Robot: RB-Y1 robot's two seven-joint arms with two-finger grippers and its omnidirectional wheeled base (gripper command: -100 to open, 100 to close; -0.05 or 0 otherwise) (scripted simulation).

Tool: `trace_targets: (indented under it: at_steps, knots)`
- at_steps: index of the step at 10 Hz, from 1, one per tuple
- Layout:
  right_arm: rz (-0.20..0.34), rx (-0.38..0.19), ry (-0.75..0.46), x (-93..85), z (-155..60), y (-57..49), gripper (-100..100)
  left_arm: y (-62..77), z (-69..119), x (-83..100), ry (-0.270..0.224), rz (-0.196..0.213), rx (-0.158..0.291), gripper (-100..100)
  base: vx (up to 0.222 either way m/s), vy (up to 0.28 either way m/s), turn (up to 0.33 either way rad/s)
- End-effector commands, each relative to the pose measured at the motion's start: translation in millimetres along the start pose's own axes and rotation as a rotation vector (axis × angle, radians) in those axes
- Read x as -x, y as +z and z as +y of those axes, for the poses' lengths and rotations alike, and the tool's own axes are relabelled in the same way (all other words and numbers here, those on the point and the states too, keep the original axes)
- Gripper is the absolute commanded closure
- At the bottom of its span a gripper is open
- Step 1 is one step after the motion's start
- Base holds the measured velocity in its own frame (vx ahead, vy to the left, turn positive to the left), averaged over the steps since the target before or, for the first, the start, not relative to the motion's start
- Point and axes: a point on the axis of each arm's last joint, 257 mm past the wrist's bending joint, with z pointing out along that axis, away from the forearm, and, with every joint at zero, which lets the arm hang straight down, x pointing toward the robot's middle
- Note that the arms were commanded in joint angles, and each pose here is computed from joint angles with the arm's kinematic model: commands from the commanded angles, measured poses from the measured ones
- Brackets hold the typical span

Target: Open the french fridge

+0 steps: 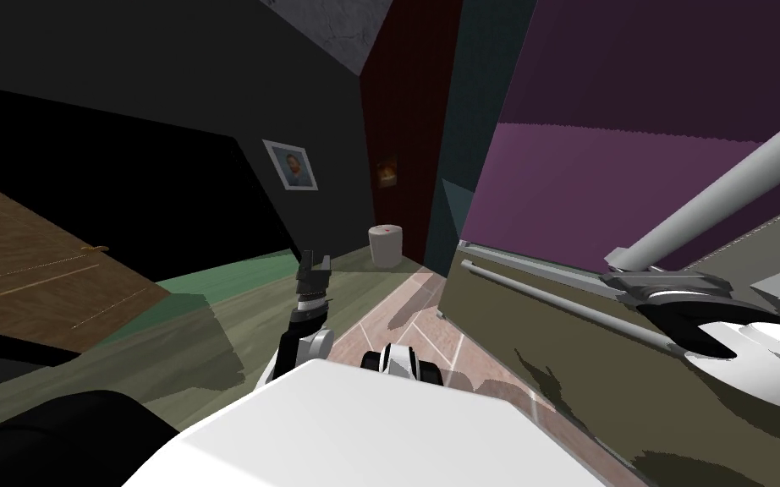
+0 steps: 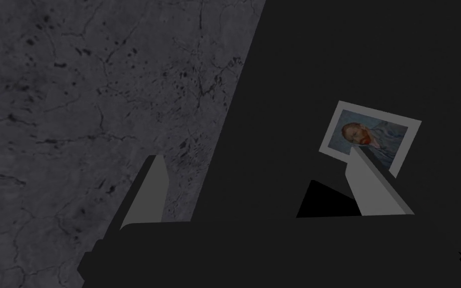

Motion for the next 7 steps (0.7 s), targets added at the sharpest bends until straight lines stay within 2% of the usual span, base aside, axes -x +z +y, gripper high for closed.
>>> trace_targets:
  at_steps: [1,6,7]
  knots:
    - [-0.020,0.025,0.008,7.4,10,-3.6,100,0.0,0.0,0.0,0.000,0.000,0.000,0,0.066,0.015,-0.108]
    - [-0.061,0.096,0.011,21.0,37,-14.5,100,0.0,0.0,0.0,0.000,0.000,0.000,0,0.067,0.024,-0.142]
    - [-0.061,0.096,0.017,21.0,37,-14.5,100,0.0,0.0,0.0,0.000,0.000,0.000,0,0.064,0.018,-0.095]
